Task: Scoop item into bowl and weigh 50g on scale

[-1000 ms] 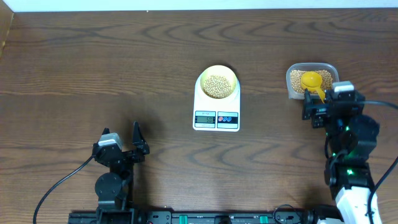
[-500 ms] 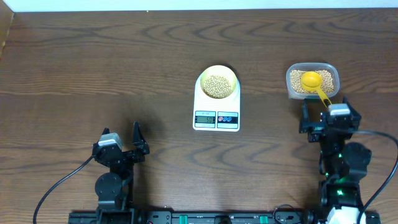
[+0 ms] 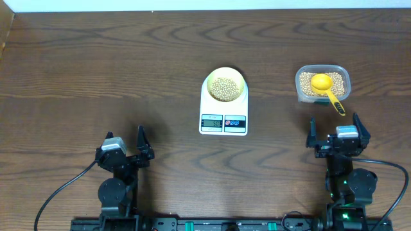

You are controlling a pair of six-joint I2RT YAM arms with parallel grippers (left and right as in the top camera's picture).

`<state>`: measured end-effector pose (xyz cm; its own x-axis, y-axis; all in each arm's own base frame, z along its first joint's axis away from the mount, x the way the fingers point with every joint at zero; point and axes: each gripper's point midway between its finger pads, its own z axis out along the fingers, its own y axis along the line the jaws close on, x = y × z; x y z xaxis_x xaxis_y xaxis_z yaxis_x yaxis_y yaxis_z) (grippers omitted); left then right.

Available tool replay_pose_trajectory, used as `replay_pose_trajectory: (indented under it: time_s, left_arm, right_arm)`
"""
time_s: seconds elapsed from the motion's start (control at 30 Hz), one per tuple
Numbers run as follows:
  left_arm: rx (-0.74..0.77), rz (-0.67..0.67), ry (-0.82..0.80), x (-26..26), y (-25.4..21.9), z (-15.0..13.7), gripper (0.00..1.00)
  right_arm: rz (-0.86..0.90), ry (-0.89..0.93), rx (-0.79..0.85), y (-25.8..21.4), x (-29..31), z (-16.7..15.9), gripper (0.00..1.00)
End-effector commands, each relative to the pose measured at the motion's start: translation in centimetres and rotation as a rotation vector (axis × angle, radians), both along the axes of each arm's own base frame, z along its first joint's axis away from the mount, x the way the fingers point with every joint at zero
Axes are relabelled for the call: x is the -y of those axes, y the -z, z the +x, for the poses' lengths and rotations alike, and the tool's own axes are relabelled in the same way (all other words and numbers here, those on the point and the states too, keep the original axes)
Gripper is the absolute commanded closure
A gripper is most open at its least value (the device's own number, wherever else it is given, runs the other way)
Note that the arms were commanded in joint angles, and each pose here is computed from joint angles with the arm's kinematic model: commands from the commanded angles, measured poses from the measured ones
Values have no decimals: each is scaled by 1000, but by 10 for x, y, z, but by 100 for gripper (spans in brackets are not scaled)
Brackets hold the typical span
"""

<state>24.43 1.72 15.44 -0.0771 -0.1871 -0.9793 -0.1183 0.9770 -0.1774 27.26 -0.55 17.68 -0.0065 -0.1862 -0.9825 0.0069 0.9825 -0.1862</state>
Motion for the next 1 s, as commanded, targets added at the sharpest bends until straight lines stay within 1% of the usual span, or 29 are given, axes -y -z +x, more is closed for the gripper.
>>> replay_pose_trajectory:
  time_s: [0.0,0.2,0.87,0.97]
  left_arm:
    - [-56,19,-22,-4,17,-2,14]
    - [-56,19,-22,-4,17,-2,14]
    - [-56,19,-22,-4,17,-2,14]
    - [-56,19,-22,-4,17,-2,14]
  right_arm:
    - [14,21,-5,2,3,-2,1]
    - [15,21,-52,13,2,-7,1]
    - [16,28,-124,33,3,-25,1]
    - [13,38,-103,28,5,-25,1]
